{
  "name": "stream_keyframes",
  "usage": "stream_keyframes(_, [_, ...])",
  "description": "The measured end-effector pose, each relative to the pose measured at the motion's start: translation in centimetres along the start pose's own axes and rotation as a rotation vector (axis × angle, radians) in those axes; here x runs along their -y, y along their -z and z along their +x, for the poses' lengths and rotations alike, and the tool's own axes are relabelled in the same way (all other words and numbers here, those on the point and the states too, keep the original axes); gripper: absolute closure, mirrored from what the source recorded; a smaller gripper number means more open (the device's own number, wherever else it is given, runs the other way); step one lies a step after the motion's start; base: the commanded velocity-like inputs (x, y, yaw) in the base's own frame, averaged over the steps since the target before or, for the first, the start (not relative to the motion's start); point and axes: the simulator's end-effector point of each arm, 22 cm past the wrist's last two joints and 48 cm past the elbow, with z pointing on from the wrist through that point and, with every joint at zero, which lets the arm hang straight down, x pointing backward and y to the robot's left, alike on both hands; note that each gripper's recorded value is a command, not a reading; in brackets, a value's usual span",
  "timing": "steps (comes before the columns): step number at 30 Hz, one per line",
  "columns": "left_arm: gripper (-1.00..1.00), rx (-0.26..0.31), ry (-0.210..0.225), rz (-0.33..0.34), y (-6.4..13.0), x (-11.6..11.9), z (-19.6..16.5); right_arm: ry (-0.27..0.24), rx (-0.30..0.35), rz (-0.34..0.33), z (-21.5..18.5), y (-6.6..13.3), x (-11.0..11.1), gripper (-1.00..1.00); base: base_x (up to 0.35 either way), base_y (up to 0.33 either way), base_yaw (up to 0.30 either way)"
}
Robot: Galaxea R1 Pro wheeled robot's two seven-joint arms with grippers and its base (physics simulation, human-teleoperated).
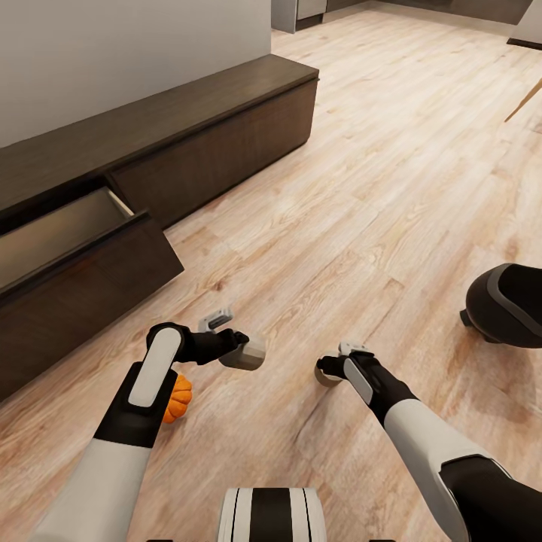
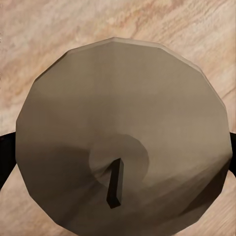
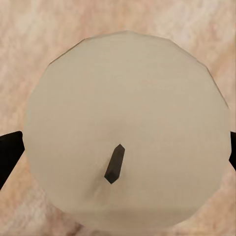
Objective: Place each of the two pumpkins and all three candles from the living room inside a cabinet in the living room (use any cabinet), then make sure every cabinet is closed, and position the cauldron so it is next to a table in the living room.
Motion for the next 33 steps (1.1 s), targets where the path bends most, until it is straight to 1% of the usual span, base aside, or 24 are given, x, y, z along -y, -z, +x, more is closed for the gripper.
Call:
stream_keyframes(2, [1.00,0.003,-0.001,0.001,0.1,0.1,-0.1,-0.003,-0.002,-0.001,0.1,0.0,0.0,1.00,0.000,0.000,0.000])
stream_keyframes(6, [1.00,0.014,-0.003,0.005,0.4,0.1,-0.1,0.017,0.011,0.006,-0.5,0.2,0.2,1.00,0.000,0.000,0.000])
stream_keyframes(21, [1.00,0.018,-0.002,0.007,0.5,0.1,0.0,0.018,0.014,0.007,-0.7,0.3,0.3,1.00,0.000,0.000,0.000])
stream_keyframes(24, [1.00,0.018,-0.002,0.008,0.6,0.1,0.0,0.020,0.027,0.003,-1.2,0.5,0.2,1.00,0.000,0.000,0.000])
stream_keyframes(28, [1.00,0.019,-0.002,0.005,0.6,0.0,0.1,0.023,0.064,-0.014,-2.5,1.3,-0.4,1.00,0.000,0.000,0.000])
stream_keyframes(32, [1.00,0.036,-0.008,0.012,1.0,0.3,-0.3,0.037,0.067,-0.022,-2.9,2.4,0.0,1.00,0.000,0.000,0.000])
stream_keyframes(33, [1.00,0.043,-0.010,0.014,1.2,0.4,-0.5,0.053,0.081,-0.032,-3.3,3.8,0.3,1.00,0.000,0.000,0.000])
